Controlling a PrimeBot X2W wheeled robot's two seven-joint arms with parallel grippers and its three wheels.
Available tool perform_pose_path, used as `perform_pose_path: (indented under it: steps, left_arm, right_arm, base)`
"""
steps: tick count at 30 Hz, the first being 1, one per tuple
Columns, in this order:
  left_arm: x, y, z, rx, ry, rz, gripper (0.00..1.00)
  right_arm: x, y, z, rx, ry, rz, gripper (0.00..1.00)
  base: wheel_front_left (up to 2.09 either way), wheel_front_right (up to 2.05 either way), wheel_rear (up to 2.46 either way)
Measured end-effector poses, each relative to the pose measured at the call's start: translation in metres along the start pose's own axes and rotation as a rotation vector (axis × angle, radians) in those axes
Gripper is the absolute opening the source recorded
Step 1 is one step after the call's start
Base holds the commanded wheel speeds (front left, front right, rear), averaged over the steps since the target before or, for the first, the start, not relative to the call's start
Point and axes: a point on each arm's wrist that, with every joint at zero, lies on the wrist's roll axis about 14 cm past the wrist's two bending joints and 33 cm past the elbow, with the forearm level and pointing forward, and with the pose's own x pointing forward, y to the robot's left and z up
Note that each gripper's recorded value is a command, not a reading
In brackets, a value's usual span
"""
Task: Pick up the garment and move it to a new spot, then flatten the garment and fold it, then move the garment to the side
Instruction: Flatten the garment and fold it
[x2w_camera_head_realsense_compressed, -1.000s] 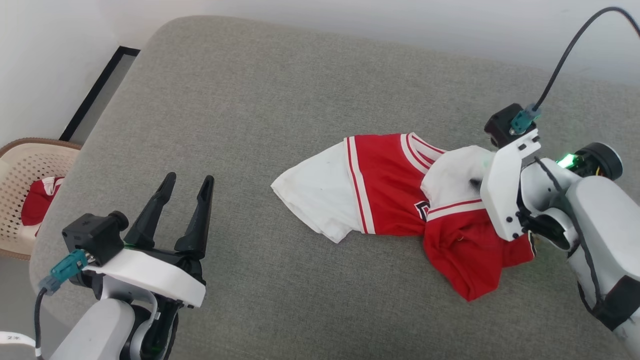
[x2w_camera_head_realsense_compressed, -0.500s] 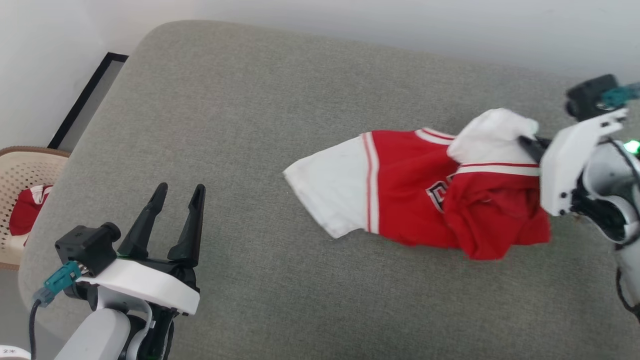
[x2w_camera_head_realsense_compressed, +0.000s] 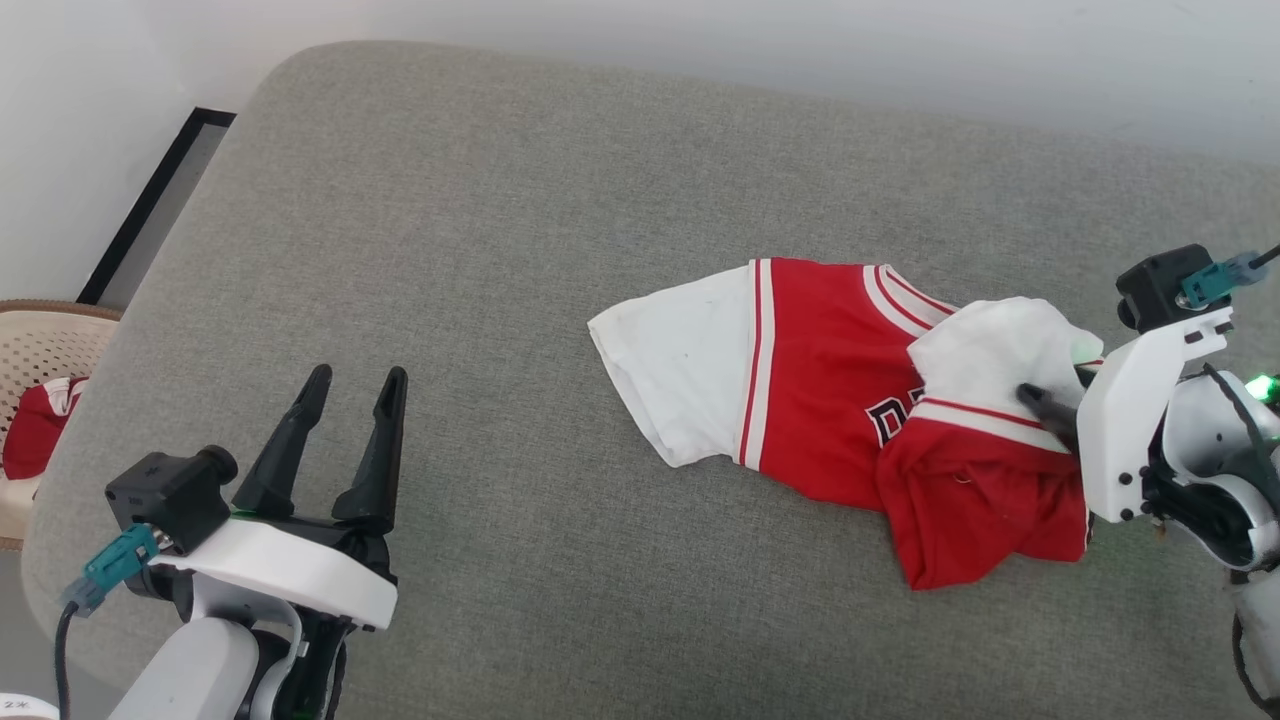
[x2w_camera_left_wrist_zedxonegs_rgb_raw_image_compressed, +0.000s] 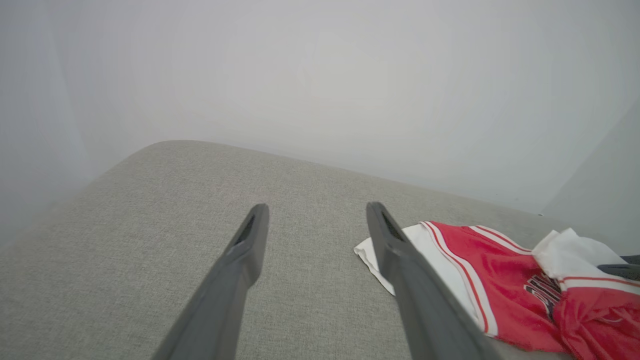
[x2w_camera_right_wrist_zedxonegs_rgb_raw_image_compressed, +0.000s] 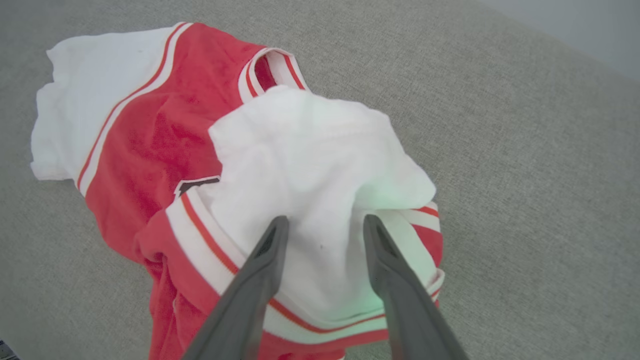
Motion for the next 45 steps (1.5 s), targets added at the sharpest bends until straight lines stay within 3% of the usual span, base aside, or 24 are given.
perform_pose_path:
  steps: [15,25,27,28,35,45]
  left_arm:
    - [-0.009,0.005,-0.003,-0.008,0.004,0.019,1.0]
    - [-0.013,0.008,-0.007,-0.012,0.013,0.029,1.0]
    - [-0.013,0.008,-0.008,-0.014,0.016,0.031,1.0]
    - [-0.013,0.009,-0.009,-0.015,0.017,0.033,1.0]
    - [-0.013,0.01,-0.01,-0.015,0.017,0.039,1.0]
    - [-0.008,0.01,-0.009,-0.014,0.013,0.031,1.0]
  right_arm:
    - [-0.02,-0.002,0.03,-0.03,-0.06,-0.026,1.0]
    - [-0.003,-0.022,0.004,0.038,0.05,-0.065,1.0]
    - [0.003,-0.019,0.003,0.033,0.061,-0.056,0.24]
    - [0.005,-0.018,0.005,0.042,0.047,-0.049,0.0]
    - [0.009,-0.02,0.021,0.045,-0.02,-0.042,0.0]
    - [-0.013,-0.074,0.038,0.174,-0.167,-0.163,0.0]
  base:
    - [0.0,0.0,0.0]
    - [0.0,0.0,0.0]
    - [0.0,0.0,0.0]
    - [0.0,0.0,0.0]
    - [0.0,0.0,0.0]
    - [0.0,0.0,0.0]
